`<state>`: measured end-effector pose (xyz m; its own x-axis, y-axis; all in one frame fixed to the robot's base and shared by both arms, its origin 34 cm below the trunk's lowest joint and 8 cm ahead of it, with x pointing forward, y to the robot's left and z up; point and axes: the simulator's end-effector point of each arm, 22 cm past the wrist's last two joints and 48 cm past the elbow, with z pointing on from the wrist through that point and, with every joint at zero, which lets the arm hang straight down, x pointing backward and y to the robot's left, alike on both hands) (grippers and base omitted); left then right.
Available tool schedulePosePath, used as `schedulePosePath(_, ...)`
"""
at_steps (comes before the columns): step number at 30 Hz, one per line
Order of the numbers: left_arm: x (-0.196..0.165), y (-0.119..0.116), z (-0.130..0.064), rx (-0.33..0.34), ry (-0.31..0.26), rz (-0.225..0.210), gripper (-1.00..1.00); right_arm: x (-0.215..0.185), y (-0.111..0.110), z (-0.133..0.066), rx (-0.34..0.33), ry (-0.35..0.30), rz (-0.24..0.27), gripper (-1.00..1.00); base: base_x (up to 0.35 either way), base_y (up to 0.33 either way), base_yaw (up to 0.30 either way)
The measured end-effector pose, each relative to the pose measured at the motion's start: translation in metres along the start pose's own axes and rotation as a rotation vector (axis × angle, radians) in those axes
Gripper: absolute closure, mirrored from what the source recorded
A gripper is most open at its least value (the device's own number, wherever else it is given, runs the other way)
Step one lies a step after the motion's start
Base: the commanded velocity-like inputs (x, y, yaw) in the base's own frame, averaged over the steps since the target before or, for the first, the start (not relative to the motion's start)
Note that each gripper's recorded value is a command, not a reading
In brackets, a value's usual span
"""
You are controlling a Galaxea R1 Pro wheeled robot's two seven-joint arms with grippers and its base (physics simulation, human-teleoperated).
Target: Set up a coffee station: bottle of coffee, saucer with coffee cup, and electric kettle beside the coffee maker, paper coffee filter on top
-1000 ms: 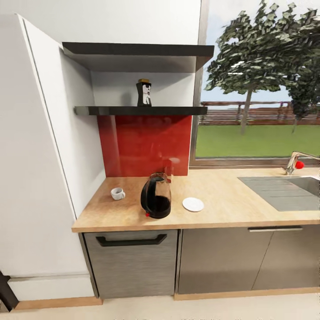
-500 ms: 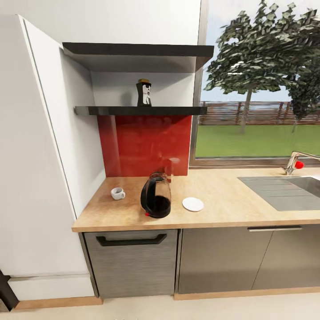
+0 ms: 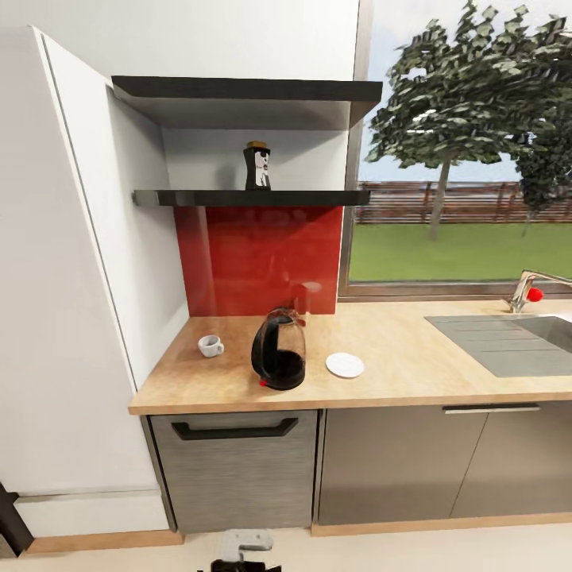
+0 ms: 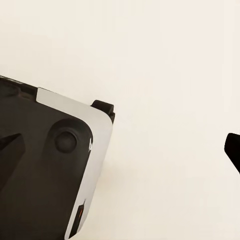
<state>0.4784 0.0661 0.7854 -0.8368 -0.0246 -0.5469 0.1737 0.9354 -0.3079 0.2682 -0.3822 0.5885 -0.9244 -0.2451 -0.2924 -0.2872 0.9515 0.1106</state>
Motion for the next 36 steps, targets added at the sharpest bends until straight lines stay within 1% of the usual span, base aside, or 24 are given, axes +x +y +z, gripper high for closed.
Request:
schedulePosePath(1,-0.003,-0.01,-0.002,0.016,0.006,0.023,-1.0,0.0,0.0,0.0,0.0,0.0,0.0,-1.0,0.0,0.0,0.0)
schedulePosePath(2,-0.015,-0.029,-0.007,0.045,0.0,0.063,-1.0,0.0,0.0,0.0,0.0,-0.001,0.0,-1.0,0.0,0.0,0.0)
schedulePosePath(3,-0.022,-0.038,-0.01,0.057,-0.011,0.085,-1.0,0.0,0.0,0.0,0.0,-0.001,0.0,-1.0,0.0,0.0,0.0)
schedulePosePath(7,-0.054,-0.068,-0.025,0.105,-0.069,0.141,-1.0,0.0,0.0,0.0,0.001,-0.001,0.0,-1.0,0.0,0.0,0.0)
schedulePosePath(8,-0.071,-0.082,-0.033,0.141,-0.102,0.143,-1.0,0.0,0.0,0.0,0.001,-0.002,0.0,-1.0,0.0,0.0,0.0)
schedulePosePath(9,-0.081,-0.09,-0.037,0.163,-0.12,0.139,-1.0,-0.001,0.0,0.0,0.0,-0.002,0.0,-1.0,0.0,0.0,0.0)
schedulePosePath(11,-0.13,-0.124,-0.055,0.286,-0.196,0.096,-1.0,-0.001,0.001,0.001,-0.001,-0.002,0.0,-1.0,0.0,0.0,0.0)
schedulePosePath(12,-0.164,-0.141,-0.068,0.35,-0.234,0.089,-1.0,-0.001,0.001,0.0,0.0,-0.002,0.0,-1.0,0.0,0.0,0.0)
schedulePosePath(13,-0.198,-0.156,-0.083,0.399,-0.265,0.105,-1.0,-0.001,0.0,0.0,0.001,-0.002,0.0,-1.0,0.0,0.0,0.0)
schedulePosePath(16,-0.245,-0.174,-0.107,0.445,-0.317,0.145,-1.0,-0.001,0.001,0.0,0.0,-0.002,0.0,-1.0,0.0,0.0,0.0)
schedulePosePath(18,-0.287,-0.191,-0.132,0.481,-0.375,0.187,-1.0,0.0,0.0,0.0,0.001,-0.002,0.0,-1.0,0.0,0.0,0.0)
schedulePosePath(19,-0.324,-0.21,-0.16,0.531,-0.423,0.22,-1.0,0.0,0.0,0.0,0.001,-0.001,-0.001,-1.0,0.0,0.0,0.0)
schedulePosePath(20,-0.388,-0.233,-0.211,0.544,-0.547,0.311,-1.0,0.0,0.0,0.0,0.001,-0.002,0.0,-1.0,0.0,0.0,0.0)
schedulePosePath(22,-0.433,-0.253,-0.249,0.559,-0.609,0.368,-1.0,0.0,0.0,0.0,0.002,-0.002,0.0,-1.0,0.0,0.0,0.0)
schedulePosePath(23,-0.46,-0.265,-0.275,0.558,-0.65,0.406,-1.0,0.0,0.0,0.0,0.002,-0.002,0.0,-1.0,0.0,0.0,0.0)
schedulePosePath(24,-0.482,-0.273,-0.294,0.55,-0.676,0.432,-1.0,0.0,0.0,0.0,0.002,-0.002,0.0,-1.0,0.0,0.0,0.0)
schedulePosePath(26,-0.505,-0.281,-0.314,0.536,-0.703,0.458,-1.0,0.0,0.0,0.0,0.002,-0.002,0.0,-1.0,0.0,0.0,0.0)
schedulePosePath(27,-0.525,-0.286,-0.33,0.517,-0.721,0.476,-1.0,-0.001,0.0,0.0,0.002,-0.002,0.0,-1.0,0.0,0.0,0.0)
schedulePosePath(29,-0.566,-0.297,-0.372,0.467,-0.771,0.511,-1.0,-0.001,0.0,0.0,0.002,-0.002,0.0,-1.0,0.0,0.0,0.0)
schedulePosePath(31,-0.579,-0.299,-0.387,0.443,-0.793,0.518,-1.0,0.0,0.0,0.0,0.002,-0.002,-0.001,-1.0,0.0,0.0,0.0)
schedulePosePath(32,-0.591,-0.295,-0.398,0.406,-0.816,0.508,-1.0,-0.001,0.0,0.0,0.002,-0.002,-0.001,-1.0,0.0,0.0,0.0)
schedulePosePath(33,-0.631,-0.25,-0.417,0.175,-0.899,0.403,-1.0,-0.001,0.0,0.0,0.002,-0.003,-0.001,-1.0,0.0,0.0,0.0)
schedulePosePath(34,-0.636,-0.242,-0.421,0.14,-0.911,0.379,-1.0,-0.001,0.0,0.0,0.002,-0.003,-0.001,-1.0,0.0,0.0,0.0)
schedulePosePath(36,-0.642,-0.231,-0.428,0.081,-0.934,0.349,-1.0,-0.001,0.0,0.0,0.002,-0.003,-0.001,-1.0,0.0,0.0,0.0)
